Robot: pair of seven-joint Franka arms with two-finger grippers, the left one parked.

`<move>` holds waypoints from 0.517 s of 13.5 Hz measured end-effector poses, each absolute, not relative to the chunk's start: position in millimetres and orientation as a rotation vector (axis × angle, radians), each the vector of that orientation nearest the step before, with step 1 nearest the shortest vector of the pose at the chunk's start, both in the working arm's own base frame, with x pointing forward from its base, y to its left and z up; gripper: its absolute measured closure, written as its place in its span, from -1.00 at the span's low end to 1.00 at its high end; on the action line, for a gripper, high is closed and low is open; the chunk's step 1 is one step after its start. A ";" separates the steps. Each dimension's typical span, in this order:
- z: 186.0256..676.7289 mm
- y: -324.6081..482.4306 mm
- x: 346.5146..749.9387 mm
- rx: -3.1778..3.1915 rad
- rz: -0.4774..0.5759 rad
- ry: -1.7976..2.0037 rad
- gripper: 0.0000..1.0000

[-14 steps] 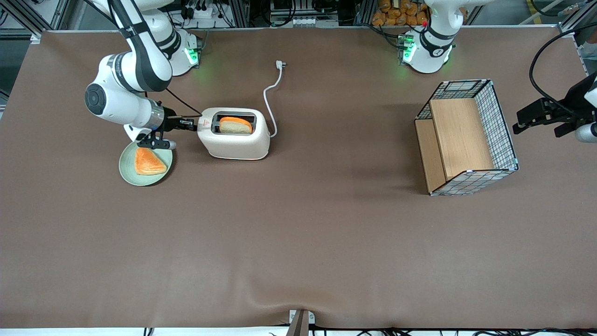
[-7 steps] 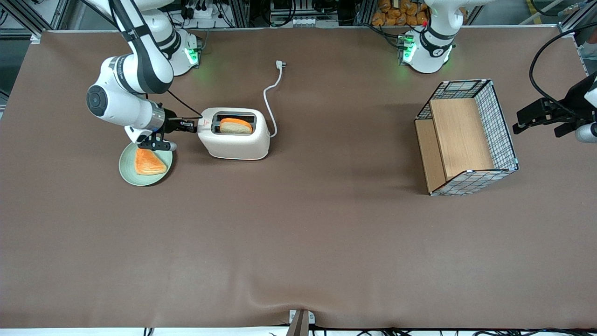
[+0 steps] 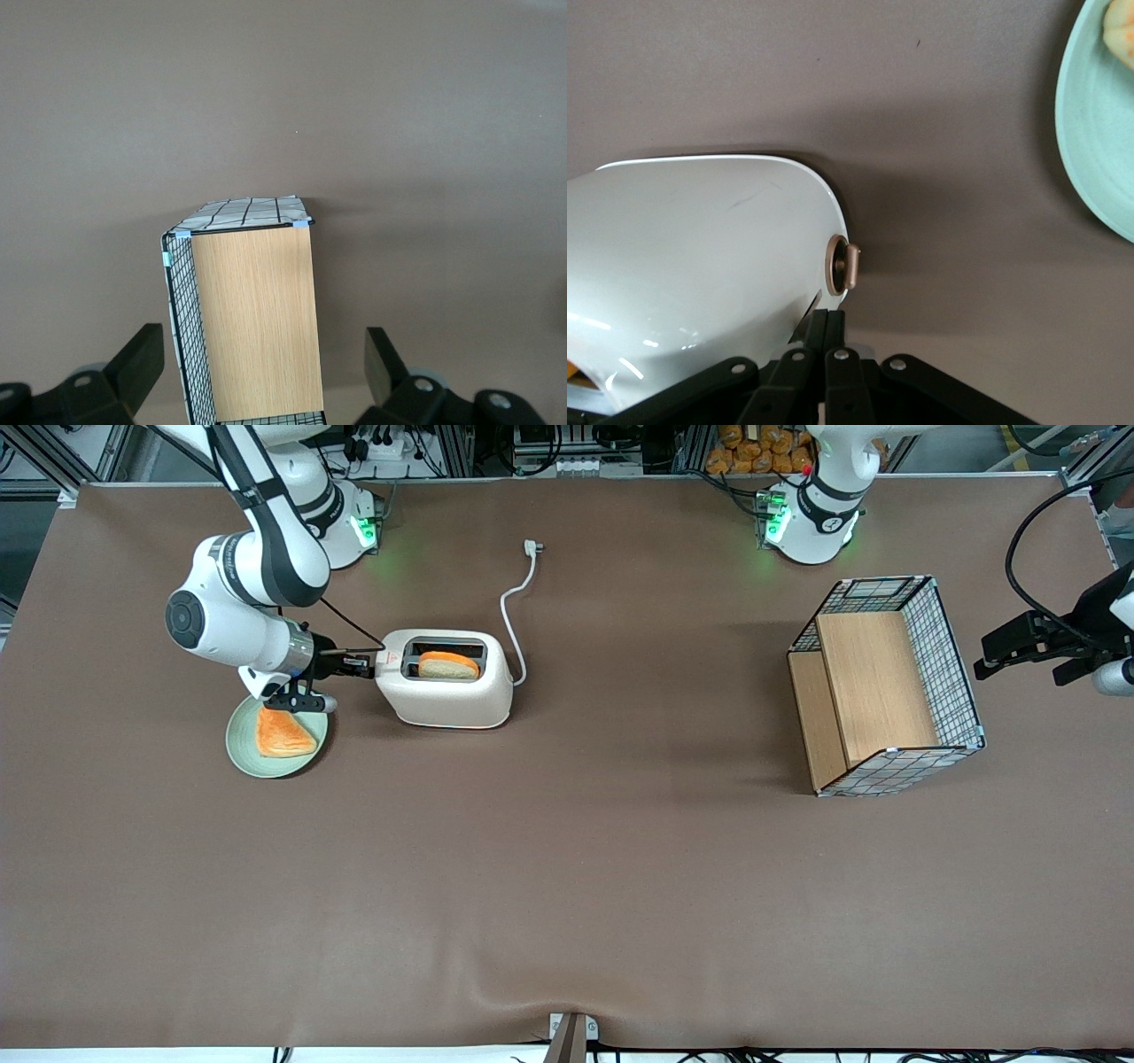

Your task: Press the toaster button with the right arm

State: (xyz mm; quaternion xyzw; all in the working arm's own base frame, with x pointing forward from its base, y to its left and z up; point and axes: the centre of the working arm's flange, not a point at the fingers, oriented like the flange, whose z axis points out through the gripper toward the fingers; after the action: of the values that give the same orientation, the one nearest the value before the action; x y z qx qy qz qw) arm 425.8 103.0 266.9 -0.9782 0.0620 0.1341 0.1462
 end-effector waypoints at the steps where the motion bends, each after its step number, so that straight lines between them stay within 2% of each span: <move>1: 265.6 102.8 425.6 -2.815 0.385 0.176 0.98; 7: 256.8 101.4 425.5 -2.805 0.381 0.170 0.98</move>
State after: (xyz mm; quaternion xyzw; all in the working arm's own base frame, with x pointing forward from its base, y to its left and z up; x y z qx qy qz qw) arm 425.5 101.4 256.8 -0.9776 0.0592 0.1327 0.1524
